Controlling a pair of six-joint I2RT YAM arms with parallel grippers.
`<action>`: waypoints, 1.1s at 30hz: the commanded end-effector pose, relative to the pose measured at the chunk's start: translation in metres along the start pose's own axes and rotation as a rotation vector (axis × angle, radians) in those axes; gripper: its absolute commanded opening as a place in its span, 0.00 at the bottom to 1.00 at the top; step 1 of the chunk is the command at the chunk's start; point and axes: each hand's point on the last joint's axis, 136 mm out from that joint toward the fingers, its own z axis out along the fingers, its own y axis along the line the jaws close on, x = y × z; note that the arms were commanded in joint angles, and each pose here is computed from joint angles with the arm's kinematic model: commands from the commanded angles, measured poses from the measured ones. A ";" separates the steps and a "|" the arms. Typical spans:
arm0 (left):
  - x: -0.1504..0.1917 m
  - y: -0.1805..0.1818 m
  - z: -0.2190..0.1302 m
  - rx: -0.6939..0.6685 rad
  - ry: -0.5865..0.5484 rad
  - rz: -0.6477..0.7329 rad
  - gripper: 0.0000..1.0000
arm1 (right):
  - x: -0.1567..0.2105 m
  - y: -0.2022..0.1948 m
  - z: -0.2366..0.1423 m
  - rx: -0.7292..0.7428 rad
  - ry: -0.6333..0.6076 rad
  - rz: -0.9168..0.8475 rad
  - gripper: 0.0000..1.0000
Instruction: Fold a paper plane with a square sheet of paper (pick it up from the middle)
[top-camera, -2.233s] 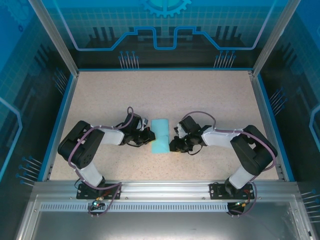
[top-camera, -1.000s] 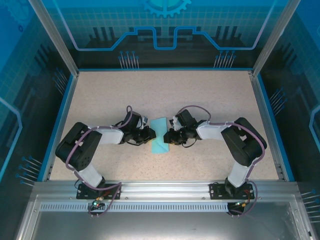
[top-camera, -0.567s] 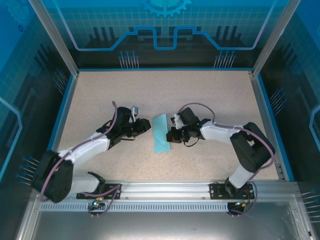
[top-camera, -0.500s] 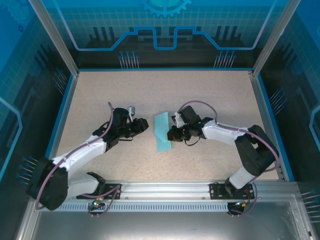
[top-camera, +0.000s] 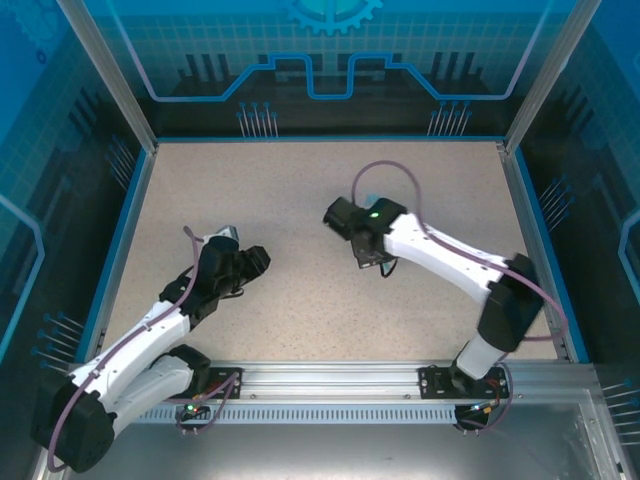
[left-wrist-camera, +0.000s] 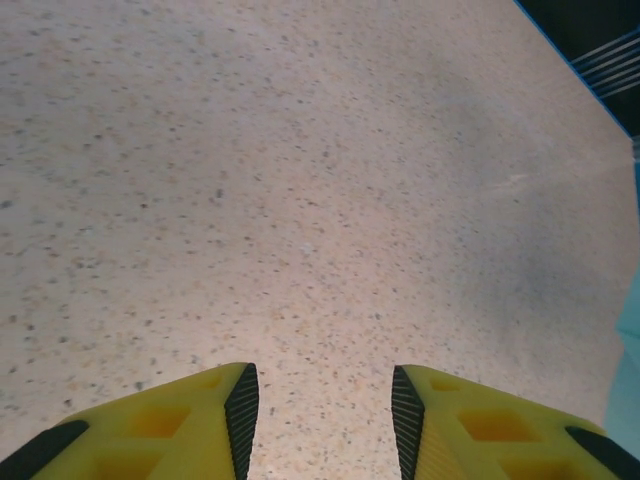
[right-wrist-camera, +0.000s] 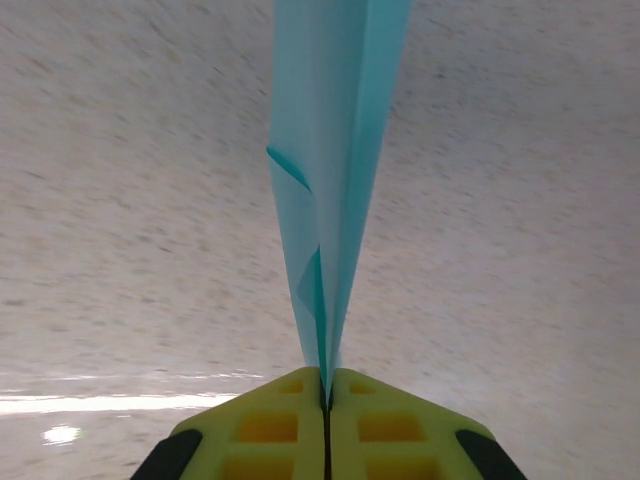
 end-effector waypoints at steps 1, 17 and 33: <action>-0.004 0.025 -0.005 -0.105 -0.043 -0.033 0.43 | 0.018 -0.007 0.012 0.249 0.085 -0.127 0.07; -0.004 0.017 -0.013 -0.044 -0.017 -0.013 0.50 | 0.010 0.176 -0.008 -0.829 0.131 -0.028 0.59; 0.057 -0.134 0.093 0.378 0.524 0.045 0.29 | 0.025 0.126 0.038 -1.194 0.133 0.293 0.17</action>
